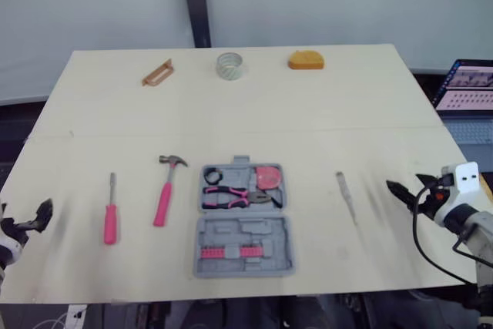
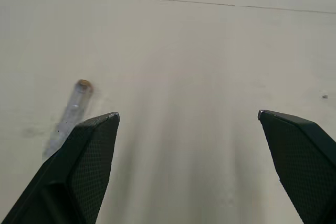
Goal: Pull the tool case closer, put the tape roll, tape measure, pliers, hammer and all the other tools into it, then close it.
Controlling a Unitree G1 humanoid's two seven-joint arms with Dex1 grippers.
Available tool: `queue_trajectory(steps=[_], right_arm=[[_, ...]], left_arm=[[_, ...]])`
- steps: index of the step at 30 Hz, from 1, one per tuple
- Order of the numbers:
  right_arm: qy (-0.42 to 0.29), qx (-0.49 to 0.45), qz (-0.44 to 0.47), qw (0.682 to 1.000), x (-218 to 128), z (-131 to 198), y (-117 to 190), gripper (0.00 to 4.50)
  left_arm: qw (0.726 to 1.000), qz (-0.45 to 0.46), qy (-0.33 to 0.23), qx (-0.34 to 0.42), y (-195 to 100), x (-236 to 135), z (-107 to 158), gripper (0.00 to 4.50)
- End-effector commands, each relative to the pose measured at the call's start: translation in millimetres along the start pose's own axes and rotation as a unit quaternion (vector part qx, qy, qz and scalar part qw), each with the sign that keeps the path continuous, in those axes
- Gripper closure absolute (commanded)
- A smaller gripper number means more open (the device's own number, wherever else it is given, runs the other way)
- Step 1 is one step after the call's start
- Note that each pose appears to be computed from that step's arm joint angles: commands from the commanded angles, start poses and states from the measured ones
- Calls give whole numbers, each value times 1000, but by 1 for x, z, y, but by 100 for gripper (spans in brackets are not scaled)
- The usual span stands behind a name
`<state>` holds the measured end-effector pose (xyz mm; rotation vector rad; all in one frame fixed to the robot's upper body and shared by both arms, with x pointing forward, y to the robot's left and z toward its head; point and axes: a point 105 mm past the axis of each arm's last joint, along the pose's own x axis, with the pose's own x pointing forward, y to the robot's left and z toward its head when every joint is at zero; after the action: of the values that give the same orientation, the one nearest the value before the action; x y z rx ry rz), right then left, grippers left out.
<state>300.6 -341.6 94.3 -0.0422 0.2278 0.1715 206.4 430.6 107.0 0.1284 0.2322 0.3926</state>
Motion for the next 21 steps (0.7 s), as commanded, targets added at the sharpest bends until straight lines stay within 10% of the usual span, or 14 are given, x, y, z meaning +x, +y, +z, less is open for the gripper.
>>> queue_trajectory(steps=[1, 11, 16, 21], right_arm=[[-39, -7, -40, 998, -5, 17, -13, 2], [-41, -16, -33, 998, -6, 21, -9, 2], [-55, -14, 1, 998, -9, 32, 17, 2], [-36, -5, 39, 999, -9, 32, 49, 2]], left_arm=[[998, 53, -16, -10, 17, -3, 4, 1], [1000, 15, -20, -8, -2, 3, 7, 1], [983, -170, -49, 55, -75, 4, 31, 1], [908, -392, -112, 92, -164, -8, 70, 1]])
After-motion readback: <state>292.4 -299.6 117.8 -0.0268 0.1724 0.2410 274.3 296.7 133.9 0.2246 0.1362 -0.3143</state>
